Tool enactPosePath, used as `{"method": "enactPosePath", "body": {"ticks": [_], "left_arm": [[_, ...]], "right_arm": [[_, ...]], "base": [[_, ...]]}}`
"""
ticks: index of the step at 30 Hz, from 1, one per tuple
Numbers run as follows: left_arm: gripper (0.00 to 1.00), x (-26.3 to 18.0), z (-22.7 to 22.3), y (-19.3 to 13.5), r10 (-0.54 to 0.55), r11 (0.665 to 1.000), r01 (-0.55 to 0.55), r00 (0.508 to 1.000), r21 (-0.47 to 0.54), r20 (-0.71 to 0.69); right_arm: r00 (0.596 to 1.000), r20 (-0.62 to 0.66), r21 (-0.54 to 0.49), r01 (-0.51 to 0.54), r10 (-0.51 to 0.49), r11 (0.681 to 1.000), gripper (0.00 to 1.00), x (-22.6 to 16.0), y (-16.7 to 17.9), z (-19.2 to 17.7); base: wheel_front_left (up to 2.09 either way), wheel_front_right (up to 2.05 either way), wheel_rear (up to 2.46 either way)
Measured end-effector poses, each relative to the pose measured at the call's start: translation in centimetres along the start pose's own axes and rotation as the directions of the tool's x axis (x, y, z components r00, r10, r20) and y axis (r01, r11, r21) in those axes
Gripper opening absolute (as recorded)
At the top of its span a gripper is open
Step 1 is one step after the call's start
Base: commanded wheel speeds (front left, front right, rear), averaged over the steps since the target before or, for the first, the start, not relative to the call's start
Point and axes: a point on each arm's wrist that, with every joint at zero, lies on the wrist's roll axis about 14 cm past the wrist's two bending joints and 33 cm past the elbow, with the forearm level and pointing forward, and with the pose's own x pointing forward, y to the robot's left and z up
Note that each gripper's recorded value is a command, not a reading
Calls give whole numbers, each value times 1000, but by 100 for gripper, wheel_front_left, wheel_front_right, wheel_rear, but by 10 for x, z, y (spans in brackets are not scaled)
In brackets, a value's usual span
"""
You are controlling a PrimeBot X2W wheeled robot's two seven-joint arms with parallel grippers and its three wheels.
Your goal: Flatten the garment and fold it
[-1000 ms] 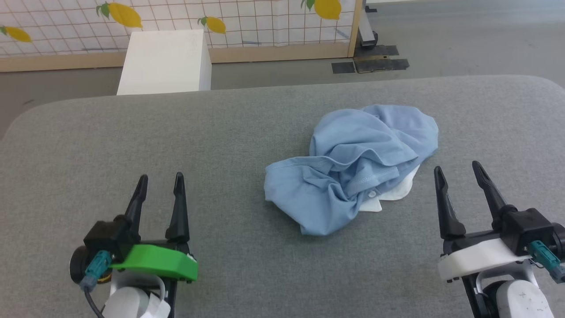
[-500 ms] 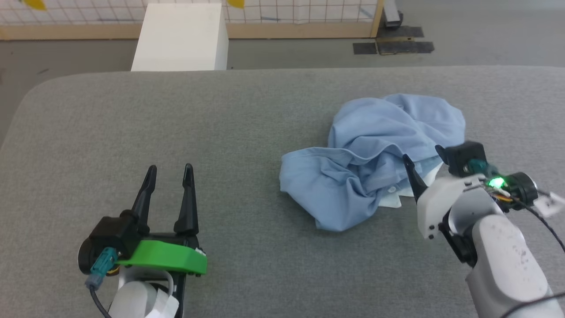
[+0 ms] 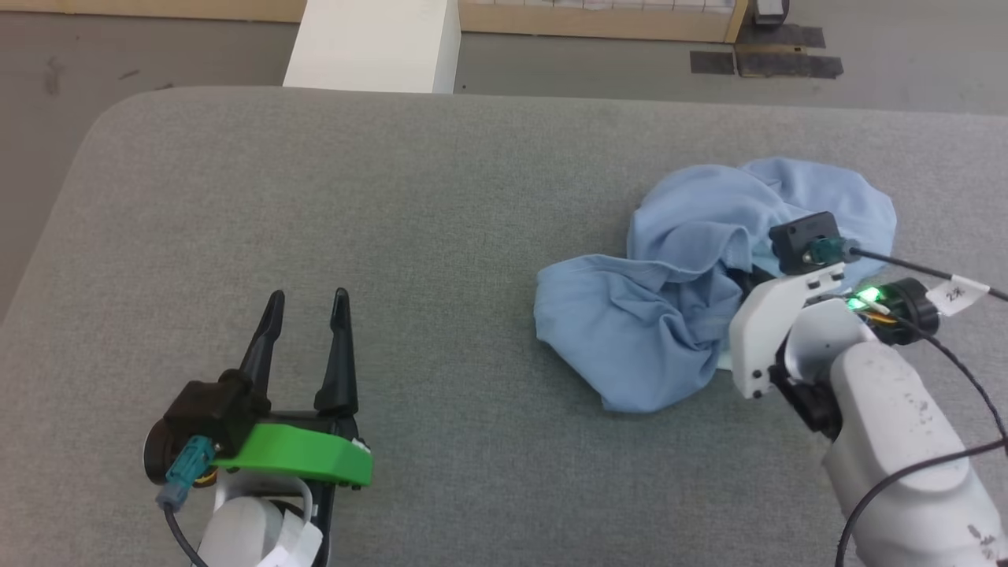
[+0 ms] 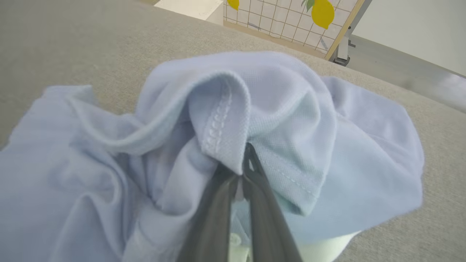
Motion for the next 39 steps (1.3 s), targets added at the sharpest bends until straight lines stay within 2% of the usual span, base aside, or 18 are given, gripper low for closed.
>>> {"method": "enactPosePath", "body": {"ticks": [5,8,10,13,17,18,19,24,27,30,33,36,39], "left_arm": [[100,-1,4,-1,-4,1000,3,1000,5,11],[100,0,5,-7,-21,1000,21,1000,0,16],[100,2,7,-13,-39,999,39,999,0,21],[100,4,8,-22,-67,998,67,997,-5,25],[100,5,9,-31,-93,996,94,995,-11,30],[100,4,9,-32,-98,995,98,995,-12,29],[100,4,9,-34,-103,995,103,994,-13,29],[100,4,10,-34,-104,994,104,994,-14,30],[100,3,10,-33,-101,995,102,994,-14,30],[100,2,8,-33,-99,995,100,995,-15,26],[100,2,7,-33,-100,995,101,995,-16,22],[100,3,5,-35,-105,994,105,994,-19,17],[100,5,2,-37,-110,994,110,994,-21,10]], "right_arm": [[987,121,-17,-101,102,995,0,-26,41,23],[969,137,-36,-205,208,978,0,-53,79,26],[955,89,-53,-279,283,959,0,-74,105,13],[936,-35,-11,-350,350,937,0,-98,127,-22],[909,-230,63,-343,348,937,0,-121,129,-80],[909,-242,78,-332,341,940,58,-124,127,-85],[914,-242,95,-313,327,945,100,-126,123,-87],[977,-84,157,-181,196,971,100,-126,87,-52],[995,-40,175,-85,93,981,100,-131,58,-41],[999,-5,188,45,-45,981,100,-140,19,-36],[976,113,202,160,-185,966,100,-149,-19,-17],[959,188,214,170,-212,962,100,-145,-26,-6],[959,226,208,124,-171,970,100,-127,-15,5]], "base": [[0,0,0],[0,0,0],[0,0,0],[0,0,0],[0,0,0],[0,0,0],[0,0,0],[0,0,0],[0,0,0],[0,0,0],[0,0,0],[0,0,0],[0,0,0]]}}
